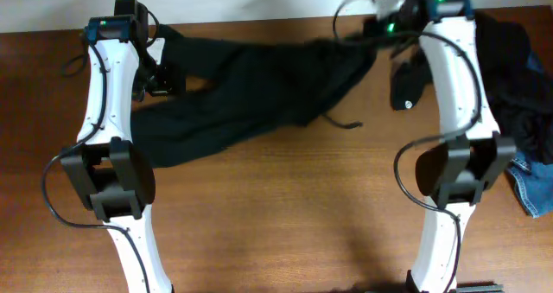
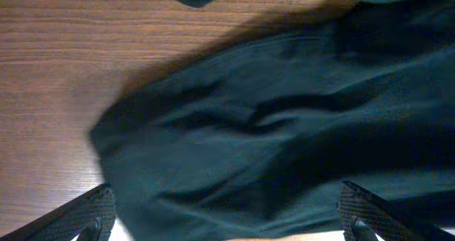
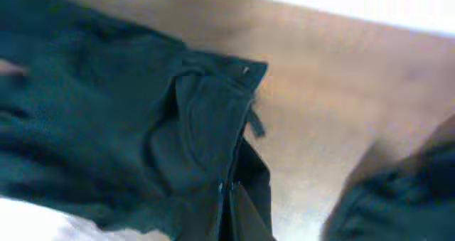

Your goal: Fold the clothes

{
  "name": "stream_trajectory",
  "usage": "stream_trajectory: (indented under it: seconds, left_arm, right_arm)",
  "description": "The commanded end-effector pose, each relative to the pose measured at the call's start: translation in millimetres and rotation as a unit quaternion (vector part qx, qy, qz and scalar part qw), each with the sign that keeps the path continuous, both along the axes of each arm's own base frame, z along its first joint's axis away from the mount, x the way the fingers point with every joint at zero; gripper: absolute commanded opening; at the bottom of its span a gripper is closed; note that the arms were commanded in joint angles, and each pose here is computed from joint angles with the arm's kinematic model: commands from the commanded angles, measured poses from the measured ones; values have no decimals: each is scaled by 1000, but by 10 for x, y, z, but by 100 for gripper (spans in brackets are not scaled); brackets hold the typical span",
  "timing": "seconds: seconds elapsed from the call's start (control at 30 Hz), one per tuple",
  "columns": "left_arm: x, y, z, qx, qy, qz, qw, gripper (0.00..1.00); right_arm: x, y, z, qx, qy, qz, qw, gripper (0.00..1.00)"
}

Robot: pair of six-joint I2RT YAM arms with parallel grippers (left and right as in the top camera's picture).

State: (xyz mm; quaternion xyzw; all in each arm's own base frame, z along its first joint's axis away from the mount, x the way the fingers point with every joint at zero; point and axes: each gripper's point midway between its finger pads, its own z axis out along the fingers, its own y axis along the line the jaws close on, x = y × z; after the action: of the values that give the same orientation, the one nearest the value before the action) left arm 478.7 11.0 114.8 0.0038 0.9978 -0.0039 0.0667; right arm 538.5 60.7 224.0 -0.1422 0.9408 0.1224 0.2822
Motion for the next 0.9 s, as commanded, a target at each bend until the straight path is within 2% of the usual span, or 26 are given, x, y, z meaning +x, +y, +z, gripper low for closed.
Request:
stream_trajectory:
  seconds: [0.0,0.07,0.13,0.43,0.5,0.53,0.63,0.67,0.73,0.87]
  left_arm:
    - [5,-28,57,-5,-7,-10,1000,99]
    - [5,-28,57,-5,-7,-10,1000,99]
    - [4,-28,57,-5,-7,-10,1000,99]
    - [3,-28,57,-5,-6,-10,1000,99]
    - [3,-28,57,-5,-6,-10,1000,99]
    - [3,-28,57,-5,-6,-10,1000,99]
    - [-2,-28,56,-5,-5,-10,1000,99]
    - [-5,-29,56,-5,-5,-12,1000,99]
    - [-14,-42,55,-8,-3,-19,1000,99]
    - [-42,-205,74,-46,-2,-61,997,99]
  right_arm:
    - [-19,-1,875,-18,-109,18,994,4]
    - [-118,6,1083,-23,-126,24,991,4]
    - [-223,6,1083,-31,-115,36,992,4]
    - [-780,18,579,-46,33,76,995,5]
    - [-842,4,547,-35,57,52,996,19]
    - [-838,-28,538,-29,67,20,997,20]
    - [-837,-31,537,-19,75,-4,997,26]
    - [-836,-32,537,-14,78,-14,997,35]
    - [-838,-29,537,-6,83,-27,996,48]
    - [-841,-25,518,-6,88,-30,996,59]
